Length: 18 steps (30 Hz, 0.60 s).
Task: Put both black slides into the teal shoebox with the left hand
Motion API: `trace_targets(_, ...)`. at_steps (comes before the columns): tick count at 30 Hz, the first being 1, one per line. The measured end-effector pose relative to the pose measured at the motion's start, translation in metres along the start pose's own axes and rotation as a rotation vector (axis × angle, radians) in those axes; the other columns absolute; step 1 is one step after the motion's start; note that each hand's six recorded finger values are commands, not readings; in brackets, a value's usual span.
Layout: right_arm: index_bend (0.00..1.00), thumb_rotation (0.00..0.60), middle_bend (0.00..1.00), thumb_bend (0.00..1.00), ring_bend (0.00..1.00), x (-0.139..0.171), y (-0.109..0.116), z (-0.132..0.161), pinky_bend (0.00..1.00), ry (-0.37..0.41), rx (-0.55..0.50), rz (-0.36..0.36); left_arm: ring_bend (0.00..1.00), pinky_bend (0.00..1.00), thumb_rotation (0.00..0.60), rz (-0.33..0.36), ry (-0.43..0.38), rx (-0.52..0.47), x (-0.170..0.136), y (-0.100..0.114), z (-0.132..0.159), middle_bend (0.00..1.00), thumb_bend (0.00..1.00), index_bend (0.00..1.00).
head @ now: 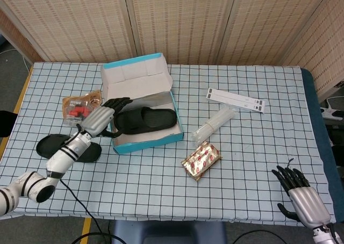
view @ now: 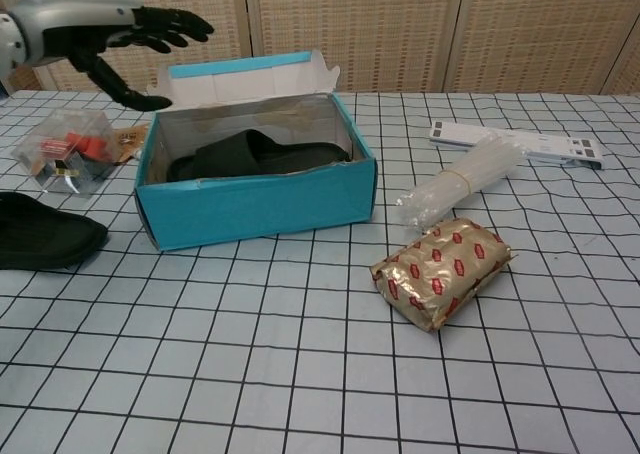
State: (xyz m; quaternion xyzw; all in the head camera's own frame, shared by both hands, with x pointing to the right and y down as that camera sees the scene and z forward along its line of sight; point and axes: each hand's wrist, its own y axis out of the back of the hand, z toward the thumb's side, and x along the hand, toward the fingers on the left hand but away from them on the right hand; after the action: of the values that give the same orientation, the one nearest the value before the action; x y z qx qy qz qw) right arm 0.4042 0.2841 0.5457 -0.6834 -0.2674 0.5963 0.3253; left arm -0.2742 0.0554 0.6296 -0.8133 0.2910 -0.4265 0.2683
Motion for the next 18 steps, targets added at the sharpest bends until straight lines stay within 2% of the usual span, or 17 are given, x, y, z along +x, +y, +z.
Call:
trace_targets(5, 0.00, 0.600, 0.00, 0.21, 0.00, 0.004, 0.001, 0.003, 0.00, 0.014, -0.003, -0.008, 0.00, 0.05, 0.600, -0.062, 0.117, 0.041, -0.069, -0.021, -0.044, 0.00, 0.32, 0.00)
trace_targets(8, 0.00, 0.600, 0.00, 0.21, 0.00, 0.005, 0.000, 0.006, 0.00, 0.029, -0.007, -0.002, 0.00, 0.04, 0.600, -0.099, 0.171, 0.080, -0.094, -0.039, -0.064, 0.00, 0.32, 0.00)
trace_targets(13, 0.00, 0.600, 0.00, 0.21, 0.00, 0.006, -0.001, 0.008, 0.00, 0.042, -0.010, 0.008, 0.00, 0.04, 0.600, -0.114, 0.224, 0.125, -0.106, -0.055, -0.087, 0.00, 0.31, 0.00)
trace_targets(18, 0.00, 0.600, 0.00, 0.21, 0.00, 0.007, -0.002, 0.009, 0.00, 0.048, -0.008, 0.014, 0.00, 0.03, 0.600, -0.134, 0.274, 0.235, -0.109, -0.067, -0.109, 0.00, 0.30, 0.00)
